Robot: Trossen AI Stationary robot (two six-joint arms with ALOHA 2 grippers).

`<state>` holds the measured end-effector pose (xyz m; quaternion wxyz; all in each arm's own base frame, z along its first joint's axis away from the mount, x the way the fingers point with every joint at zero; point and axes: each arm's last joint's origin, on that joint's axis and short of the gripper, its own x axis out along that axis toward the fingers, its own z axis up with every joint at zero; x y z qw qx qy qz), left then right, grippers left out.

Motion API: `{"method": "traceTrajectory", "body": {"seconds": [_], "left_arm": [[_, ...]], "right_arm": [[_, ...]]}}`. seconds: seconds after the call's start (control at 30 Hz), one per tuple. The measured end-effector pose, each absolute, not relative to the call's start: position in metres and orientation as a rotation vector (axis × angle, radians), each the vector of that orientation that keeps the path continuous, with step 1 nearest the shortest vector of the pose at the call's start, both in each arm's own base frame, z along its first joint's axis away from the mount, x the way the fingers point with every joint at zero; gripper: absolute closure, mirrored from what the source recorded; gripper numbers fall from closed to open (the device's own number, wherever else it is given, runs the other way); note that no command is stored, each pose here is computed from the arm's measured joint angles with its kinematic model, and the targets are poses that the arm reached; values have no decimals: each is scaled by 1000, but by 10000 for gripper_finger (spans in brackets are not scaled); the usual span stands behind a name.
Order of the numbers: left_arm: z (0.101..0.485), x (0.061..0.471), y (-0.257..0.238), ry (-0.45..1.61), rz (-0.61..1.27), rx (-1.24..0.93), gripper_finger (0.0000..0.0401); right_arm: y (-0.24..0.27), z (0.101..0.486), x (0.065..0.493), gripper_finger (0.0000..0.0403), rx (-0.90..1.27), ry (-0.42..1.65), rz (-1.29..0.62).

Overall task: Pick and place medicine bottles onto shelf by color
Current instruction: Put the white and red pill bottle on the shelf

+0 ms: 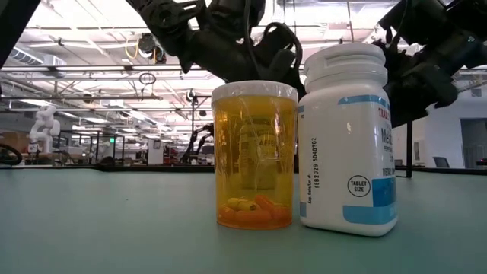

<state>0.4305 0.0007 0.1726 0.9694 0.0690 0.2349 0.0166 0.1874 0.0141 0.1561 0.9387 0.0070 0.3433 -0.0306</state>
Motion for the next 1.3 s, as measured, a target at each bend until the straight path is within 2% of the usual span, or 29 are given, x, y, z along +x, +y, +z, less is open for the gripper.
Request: {"method": "traceTrajectory", "body": {"seconds": [0.4, 0.77, 0.87, 0.93, 1.1, 1.3], "left_arm": [[168, 427, 7, 540, 57, 129, 121], [194, 417, -6, 540, 79, 160, 121], [203, 411, -11, 547, 87, 173, 121], [211, 409, -13, 532, 92, 180, 121], [228, 398, -17, 547, 128, 202, 121], [246, 386, -23, 542, 164, 215, 121]], "right_arm": [[33, 167, 189, 133, 25, 595, 24], [31, 215, 182, 133, -102, 367, 19], [24, 228, 184, 133, -145, 335, -35], [16, 236, 188, 133, -146, 369, -58], [-2, 257, 207, 126, -105, 545, 44], [-19, 251, 223, 67, -133, 698, 123]]}}
